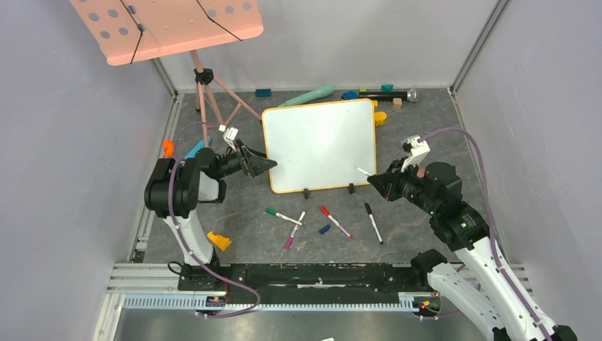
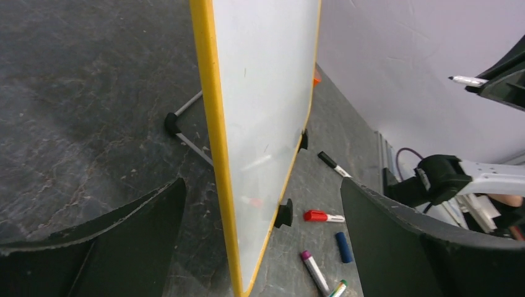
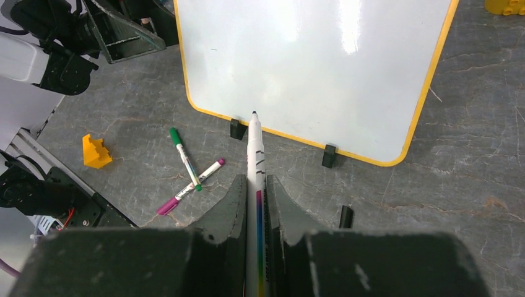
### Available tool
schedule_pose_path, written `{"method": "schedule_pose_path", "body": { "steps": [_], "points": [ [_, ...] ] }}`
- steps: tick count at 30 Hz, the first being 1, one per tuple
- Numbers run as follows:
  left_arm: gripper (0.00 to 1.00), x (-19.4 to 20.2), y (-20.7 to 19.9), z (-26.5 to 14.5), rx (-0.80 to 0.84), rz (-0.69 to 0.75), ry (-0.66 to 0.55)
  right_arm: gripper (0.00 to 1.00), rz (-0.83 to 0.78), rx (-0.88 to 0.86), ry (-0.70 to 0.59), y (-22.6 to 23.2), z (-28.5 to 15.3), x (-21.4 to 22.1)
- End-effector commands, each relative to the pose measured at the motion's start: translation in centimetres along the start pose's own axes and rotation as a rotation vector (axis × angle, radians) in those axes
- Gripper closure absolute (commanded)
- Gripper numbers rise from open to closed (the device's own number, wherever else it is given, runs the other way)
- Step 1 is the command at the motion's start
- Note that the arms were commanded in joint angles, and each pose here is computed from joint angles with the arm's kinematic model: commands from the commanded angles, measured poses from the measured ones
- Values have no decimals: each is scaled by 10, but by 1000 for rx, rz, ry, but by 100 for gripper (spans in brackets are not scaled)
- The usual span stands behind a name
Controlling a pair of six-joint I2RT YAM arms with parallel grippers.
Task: Write a sentence on the whiteboard
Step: Hold the whiteboard on the whiteboard stand.
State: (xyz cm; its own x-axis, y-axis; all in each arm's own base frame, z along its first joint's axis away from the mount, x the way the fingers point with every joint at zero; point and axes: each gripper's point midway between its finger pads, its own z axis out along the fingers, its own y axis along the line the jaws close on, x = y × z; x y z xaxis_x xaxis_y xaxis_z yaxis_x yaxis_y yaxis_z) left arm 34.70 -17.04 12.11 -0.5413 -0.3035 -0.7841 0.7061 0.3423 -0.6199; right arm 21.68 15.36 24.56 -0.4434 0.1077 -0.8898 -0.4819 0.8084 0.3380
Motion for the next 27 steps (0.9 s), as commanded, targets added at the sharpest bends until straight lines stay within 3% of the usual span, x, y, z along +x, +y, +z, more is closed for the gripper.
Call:
{"method": "schedule_pose_path", "body": {
  "steps": [1,18,20,22,23,27],
  "points": [
    [0,-6,-26,-2,132,33,29,100,-24,-7,-48,3,-3,-14],
    [0,-15,-1,8,94,127,-13,100,-16,-15,-59,3,0,-12],
    [9,-12,2,7,92,117,-8,100,-12,-16,-57,3,0,-10],
    [35,-8,3,7,92,112,-1,100,-9,-18,-58,3,0,-9],
    [42,-6,2,6,90,115,0,100,-8,-18,-62,3,-1,-10],
    [45,-4,-2,2,73,157,-13,100,-8,-13,-71,2,-5,-10]
  ]
}}
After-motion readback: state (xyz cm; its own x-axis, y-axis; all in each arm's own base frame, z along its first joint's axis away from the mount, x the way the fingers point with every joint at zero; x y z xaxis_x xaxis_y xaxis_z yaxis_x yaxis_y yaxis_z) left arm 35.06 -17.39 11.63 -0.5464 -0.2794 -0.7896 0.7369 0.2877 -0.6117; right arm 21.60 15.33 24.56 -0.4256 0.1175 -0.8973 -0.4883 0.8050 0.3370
